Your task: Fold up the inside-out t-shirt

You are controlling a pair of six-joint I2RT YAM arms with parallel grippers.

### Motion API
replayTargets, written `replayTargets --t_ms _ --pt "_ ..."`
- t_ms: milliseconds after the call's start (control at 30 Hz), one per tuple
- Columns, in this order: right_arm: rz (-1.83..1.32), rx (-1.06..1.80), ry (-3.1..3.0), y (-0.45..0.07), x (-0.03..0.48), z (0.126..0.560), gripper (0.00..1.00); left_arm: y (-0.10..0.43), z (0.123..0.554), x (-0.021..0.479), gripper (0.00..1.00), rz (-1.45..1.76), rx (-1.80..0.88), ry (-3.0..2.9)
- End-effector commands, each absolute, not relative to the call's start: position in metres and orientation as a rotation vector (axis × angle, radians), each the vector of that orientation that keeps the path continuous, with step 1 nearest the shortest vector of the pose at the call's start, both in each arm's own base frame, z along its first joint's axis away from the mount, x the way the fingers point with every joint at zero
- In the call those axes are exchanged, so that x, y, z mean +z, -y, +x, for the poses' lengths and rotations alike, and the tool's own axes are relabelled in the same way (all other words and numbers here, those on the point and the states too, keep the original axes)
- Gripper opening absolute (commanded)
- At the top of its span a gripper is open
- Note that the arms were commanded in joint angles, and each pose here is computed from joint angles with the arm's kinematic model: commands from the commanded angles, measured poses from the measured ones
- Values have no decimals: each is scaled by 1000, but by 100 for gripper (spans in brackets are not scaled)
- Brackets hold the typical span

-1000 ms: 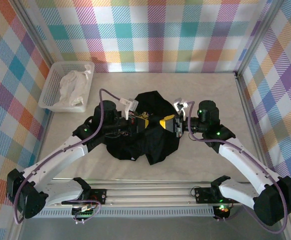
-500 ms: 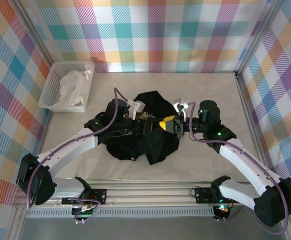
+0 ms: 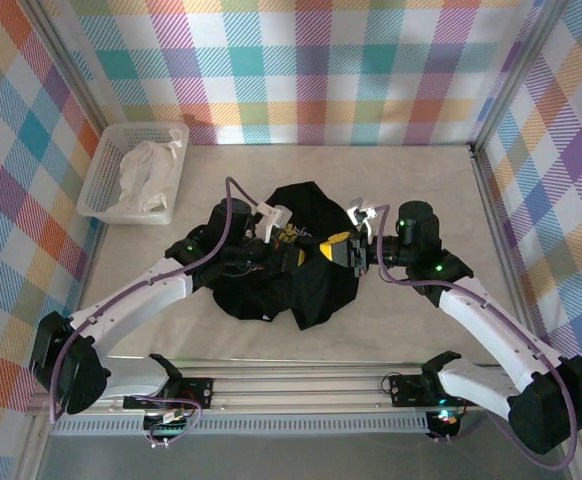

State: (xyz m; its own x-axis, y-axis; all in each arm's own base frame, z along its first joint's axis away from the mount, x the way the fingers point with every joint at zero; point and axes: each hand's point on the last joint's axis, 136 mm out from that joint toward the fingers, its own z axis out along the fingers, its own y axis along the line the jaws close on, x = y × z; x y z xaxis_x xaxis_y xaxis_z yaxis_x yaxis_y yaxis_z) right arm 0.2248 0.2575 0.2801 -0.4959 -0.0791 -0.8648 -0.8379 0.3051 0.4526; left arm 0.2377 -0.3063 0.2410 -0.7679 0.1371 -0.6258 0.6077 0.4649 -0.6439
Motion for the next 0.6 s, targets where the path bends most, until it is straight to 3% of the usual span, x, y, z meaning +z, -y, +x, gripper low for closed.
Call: replayTargets --t_ms 0,67,567 --pt "-829 1232 -1744 -256 302 227 0 307 234 254 4 642 -1307 -2166" --pt "-825 1231 -1742 -255 304 227 0 307 233 257 0 645 -1306 -2159" --pt "-706 1192 -1794 -251 299 243 0 288 224 310 0 565 -1324 -1931"
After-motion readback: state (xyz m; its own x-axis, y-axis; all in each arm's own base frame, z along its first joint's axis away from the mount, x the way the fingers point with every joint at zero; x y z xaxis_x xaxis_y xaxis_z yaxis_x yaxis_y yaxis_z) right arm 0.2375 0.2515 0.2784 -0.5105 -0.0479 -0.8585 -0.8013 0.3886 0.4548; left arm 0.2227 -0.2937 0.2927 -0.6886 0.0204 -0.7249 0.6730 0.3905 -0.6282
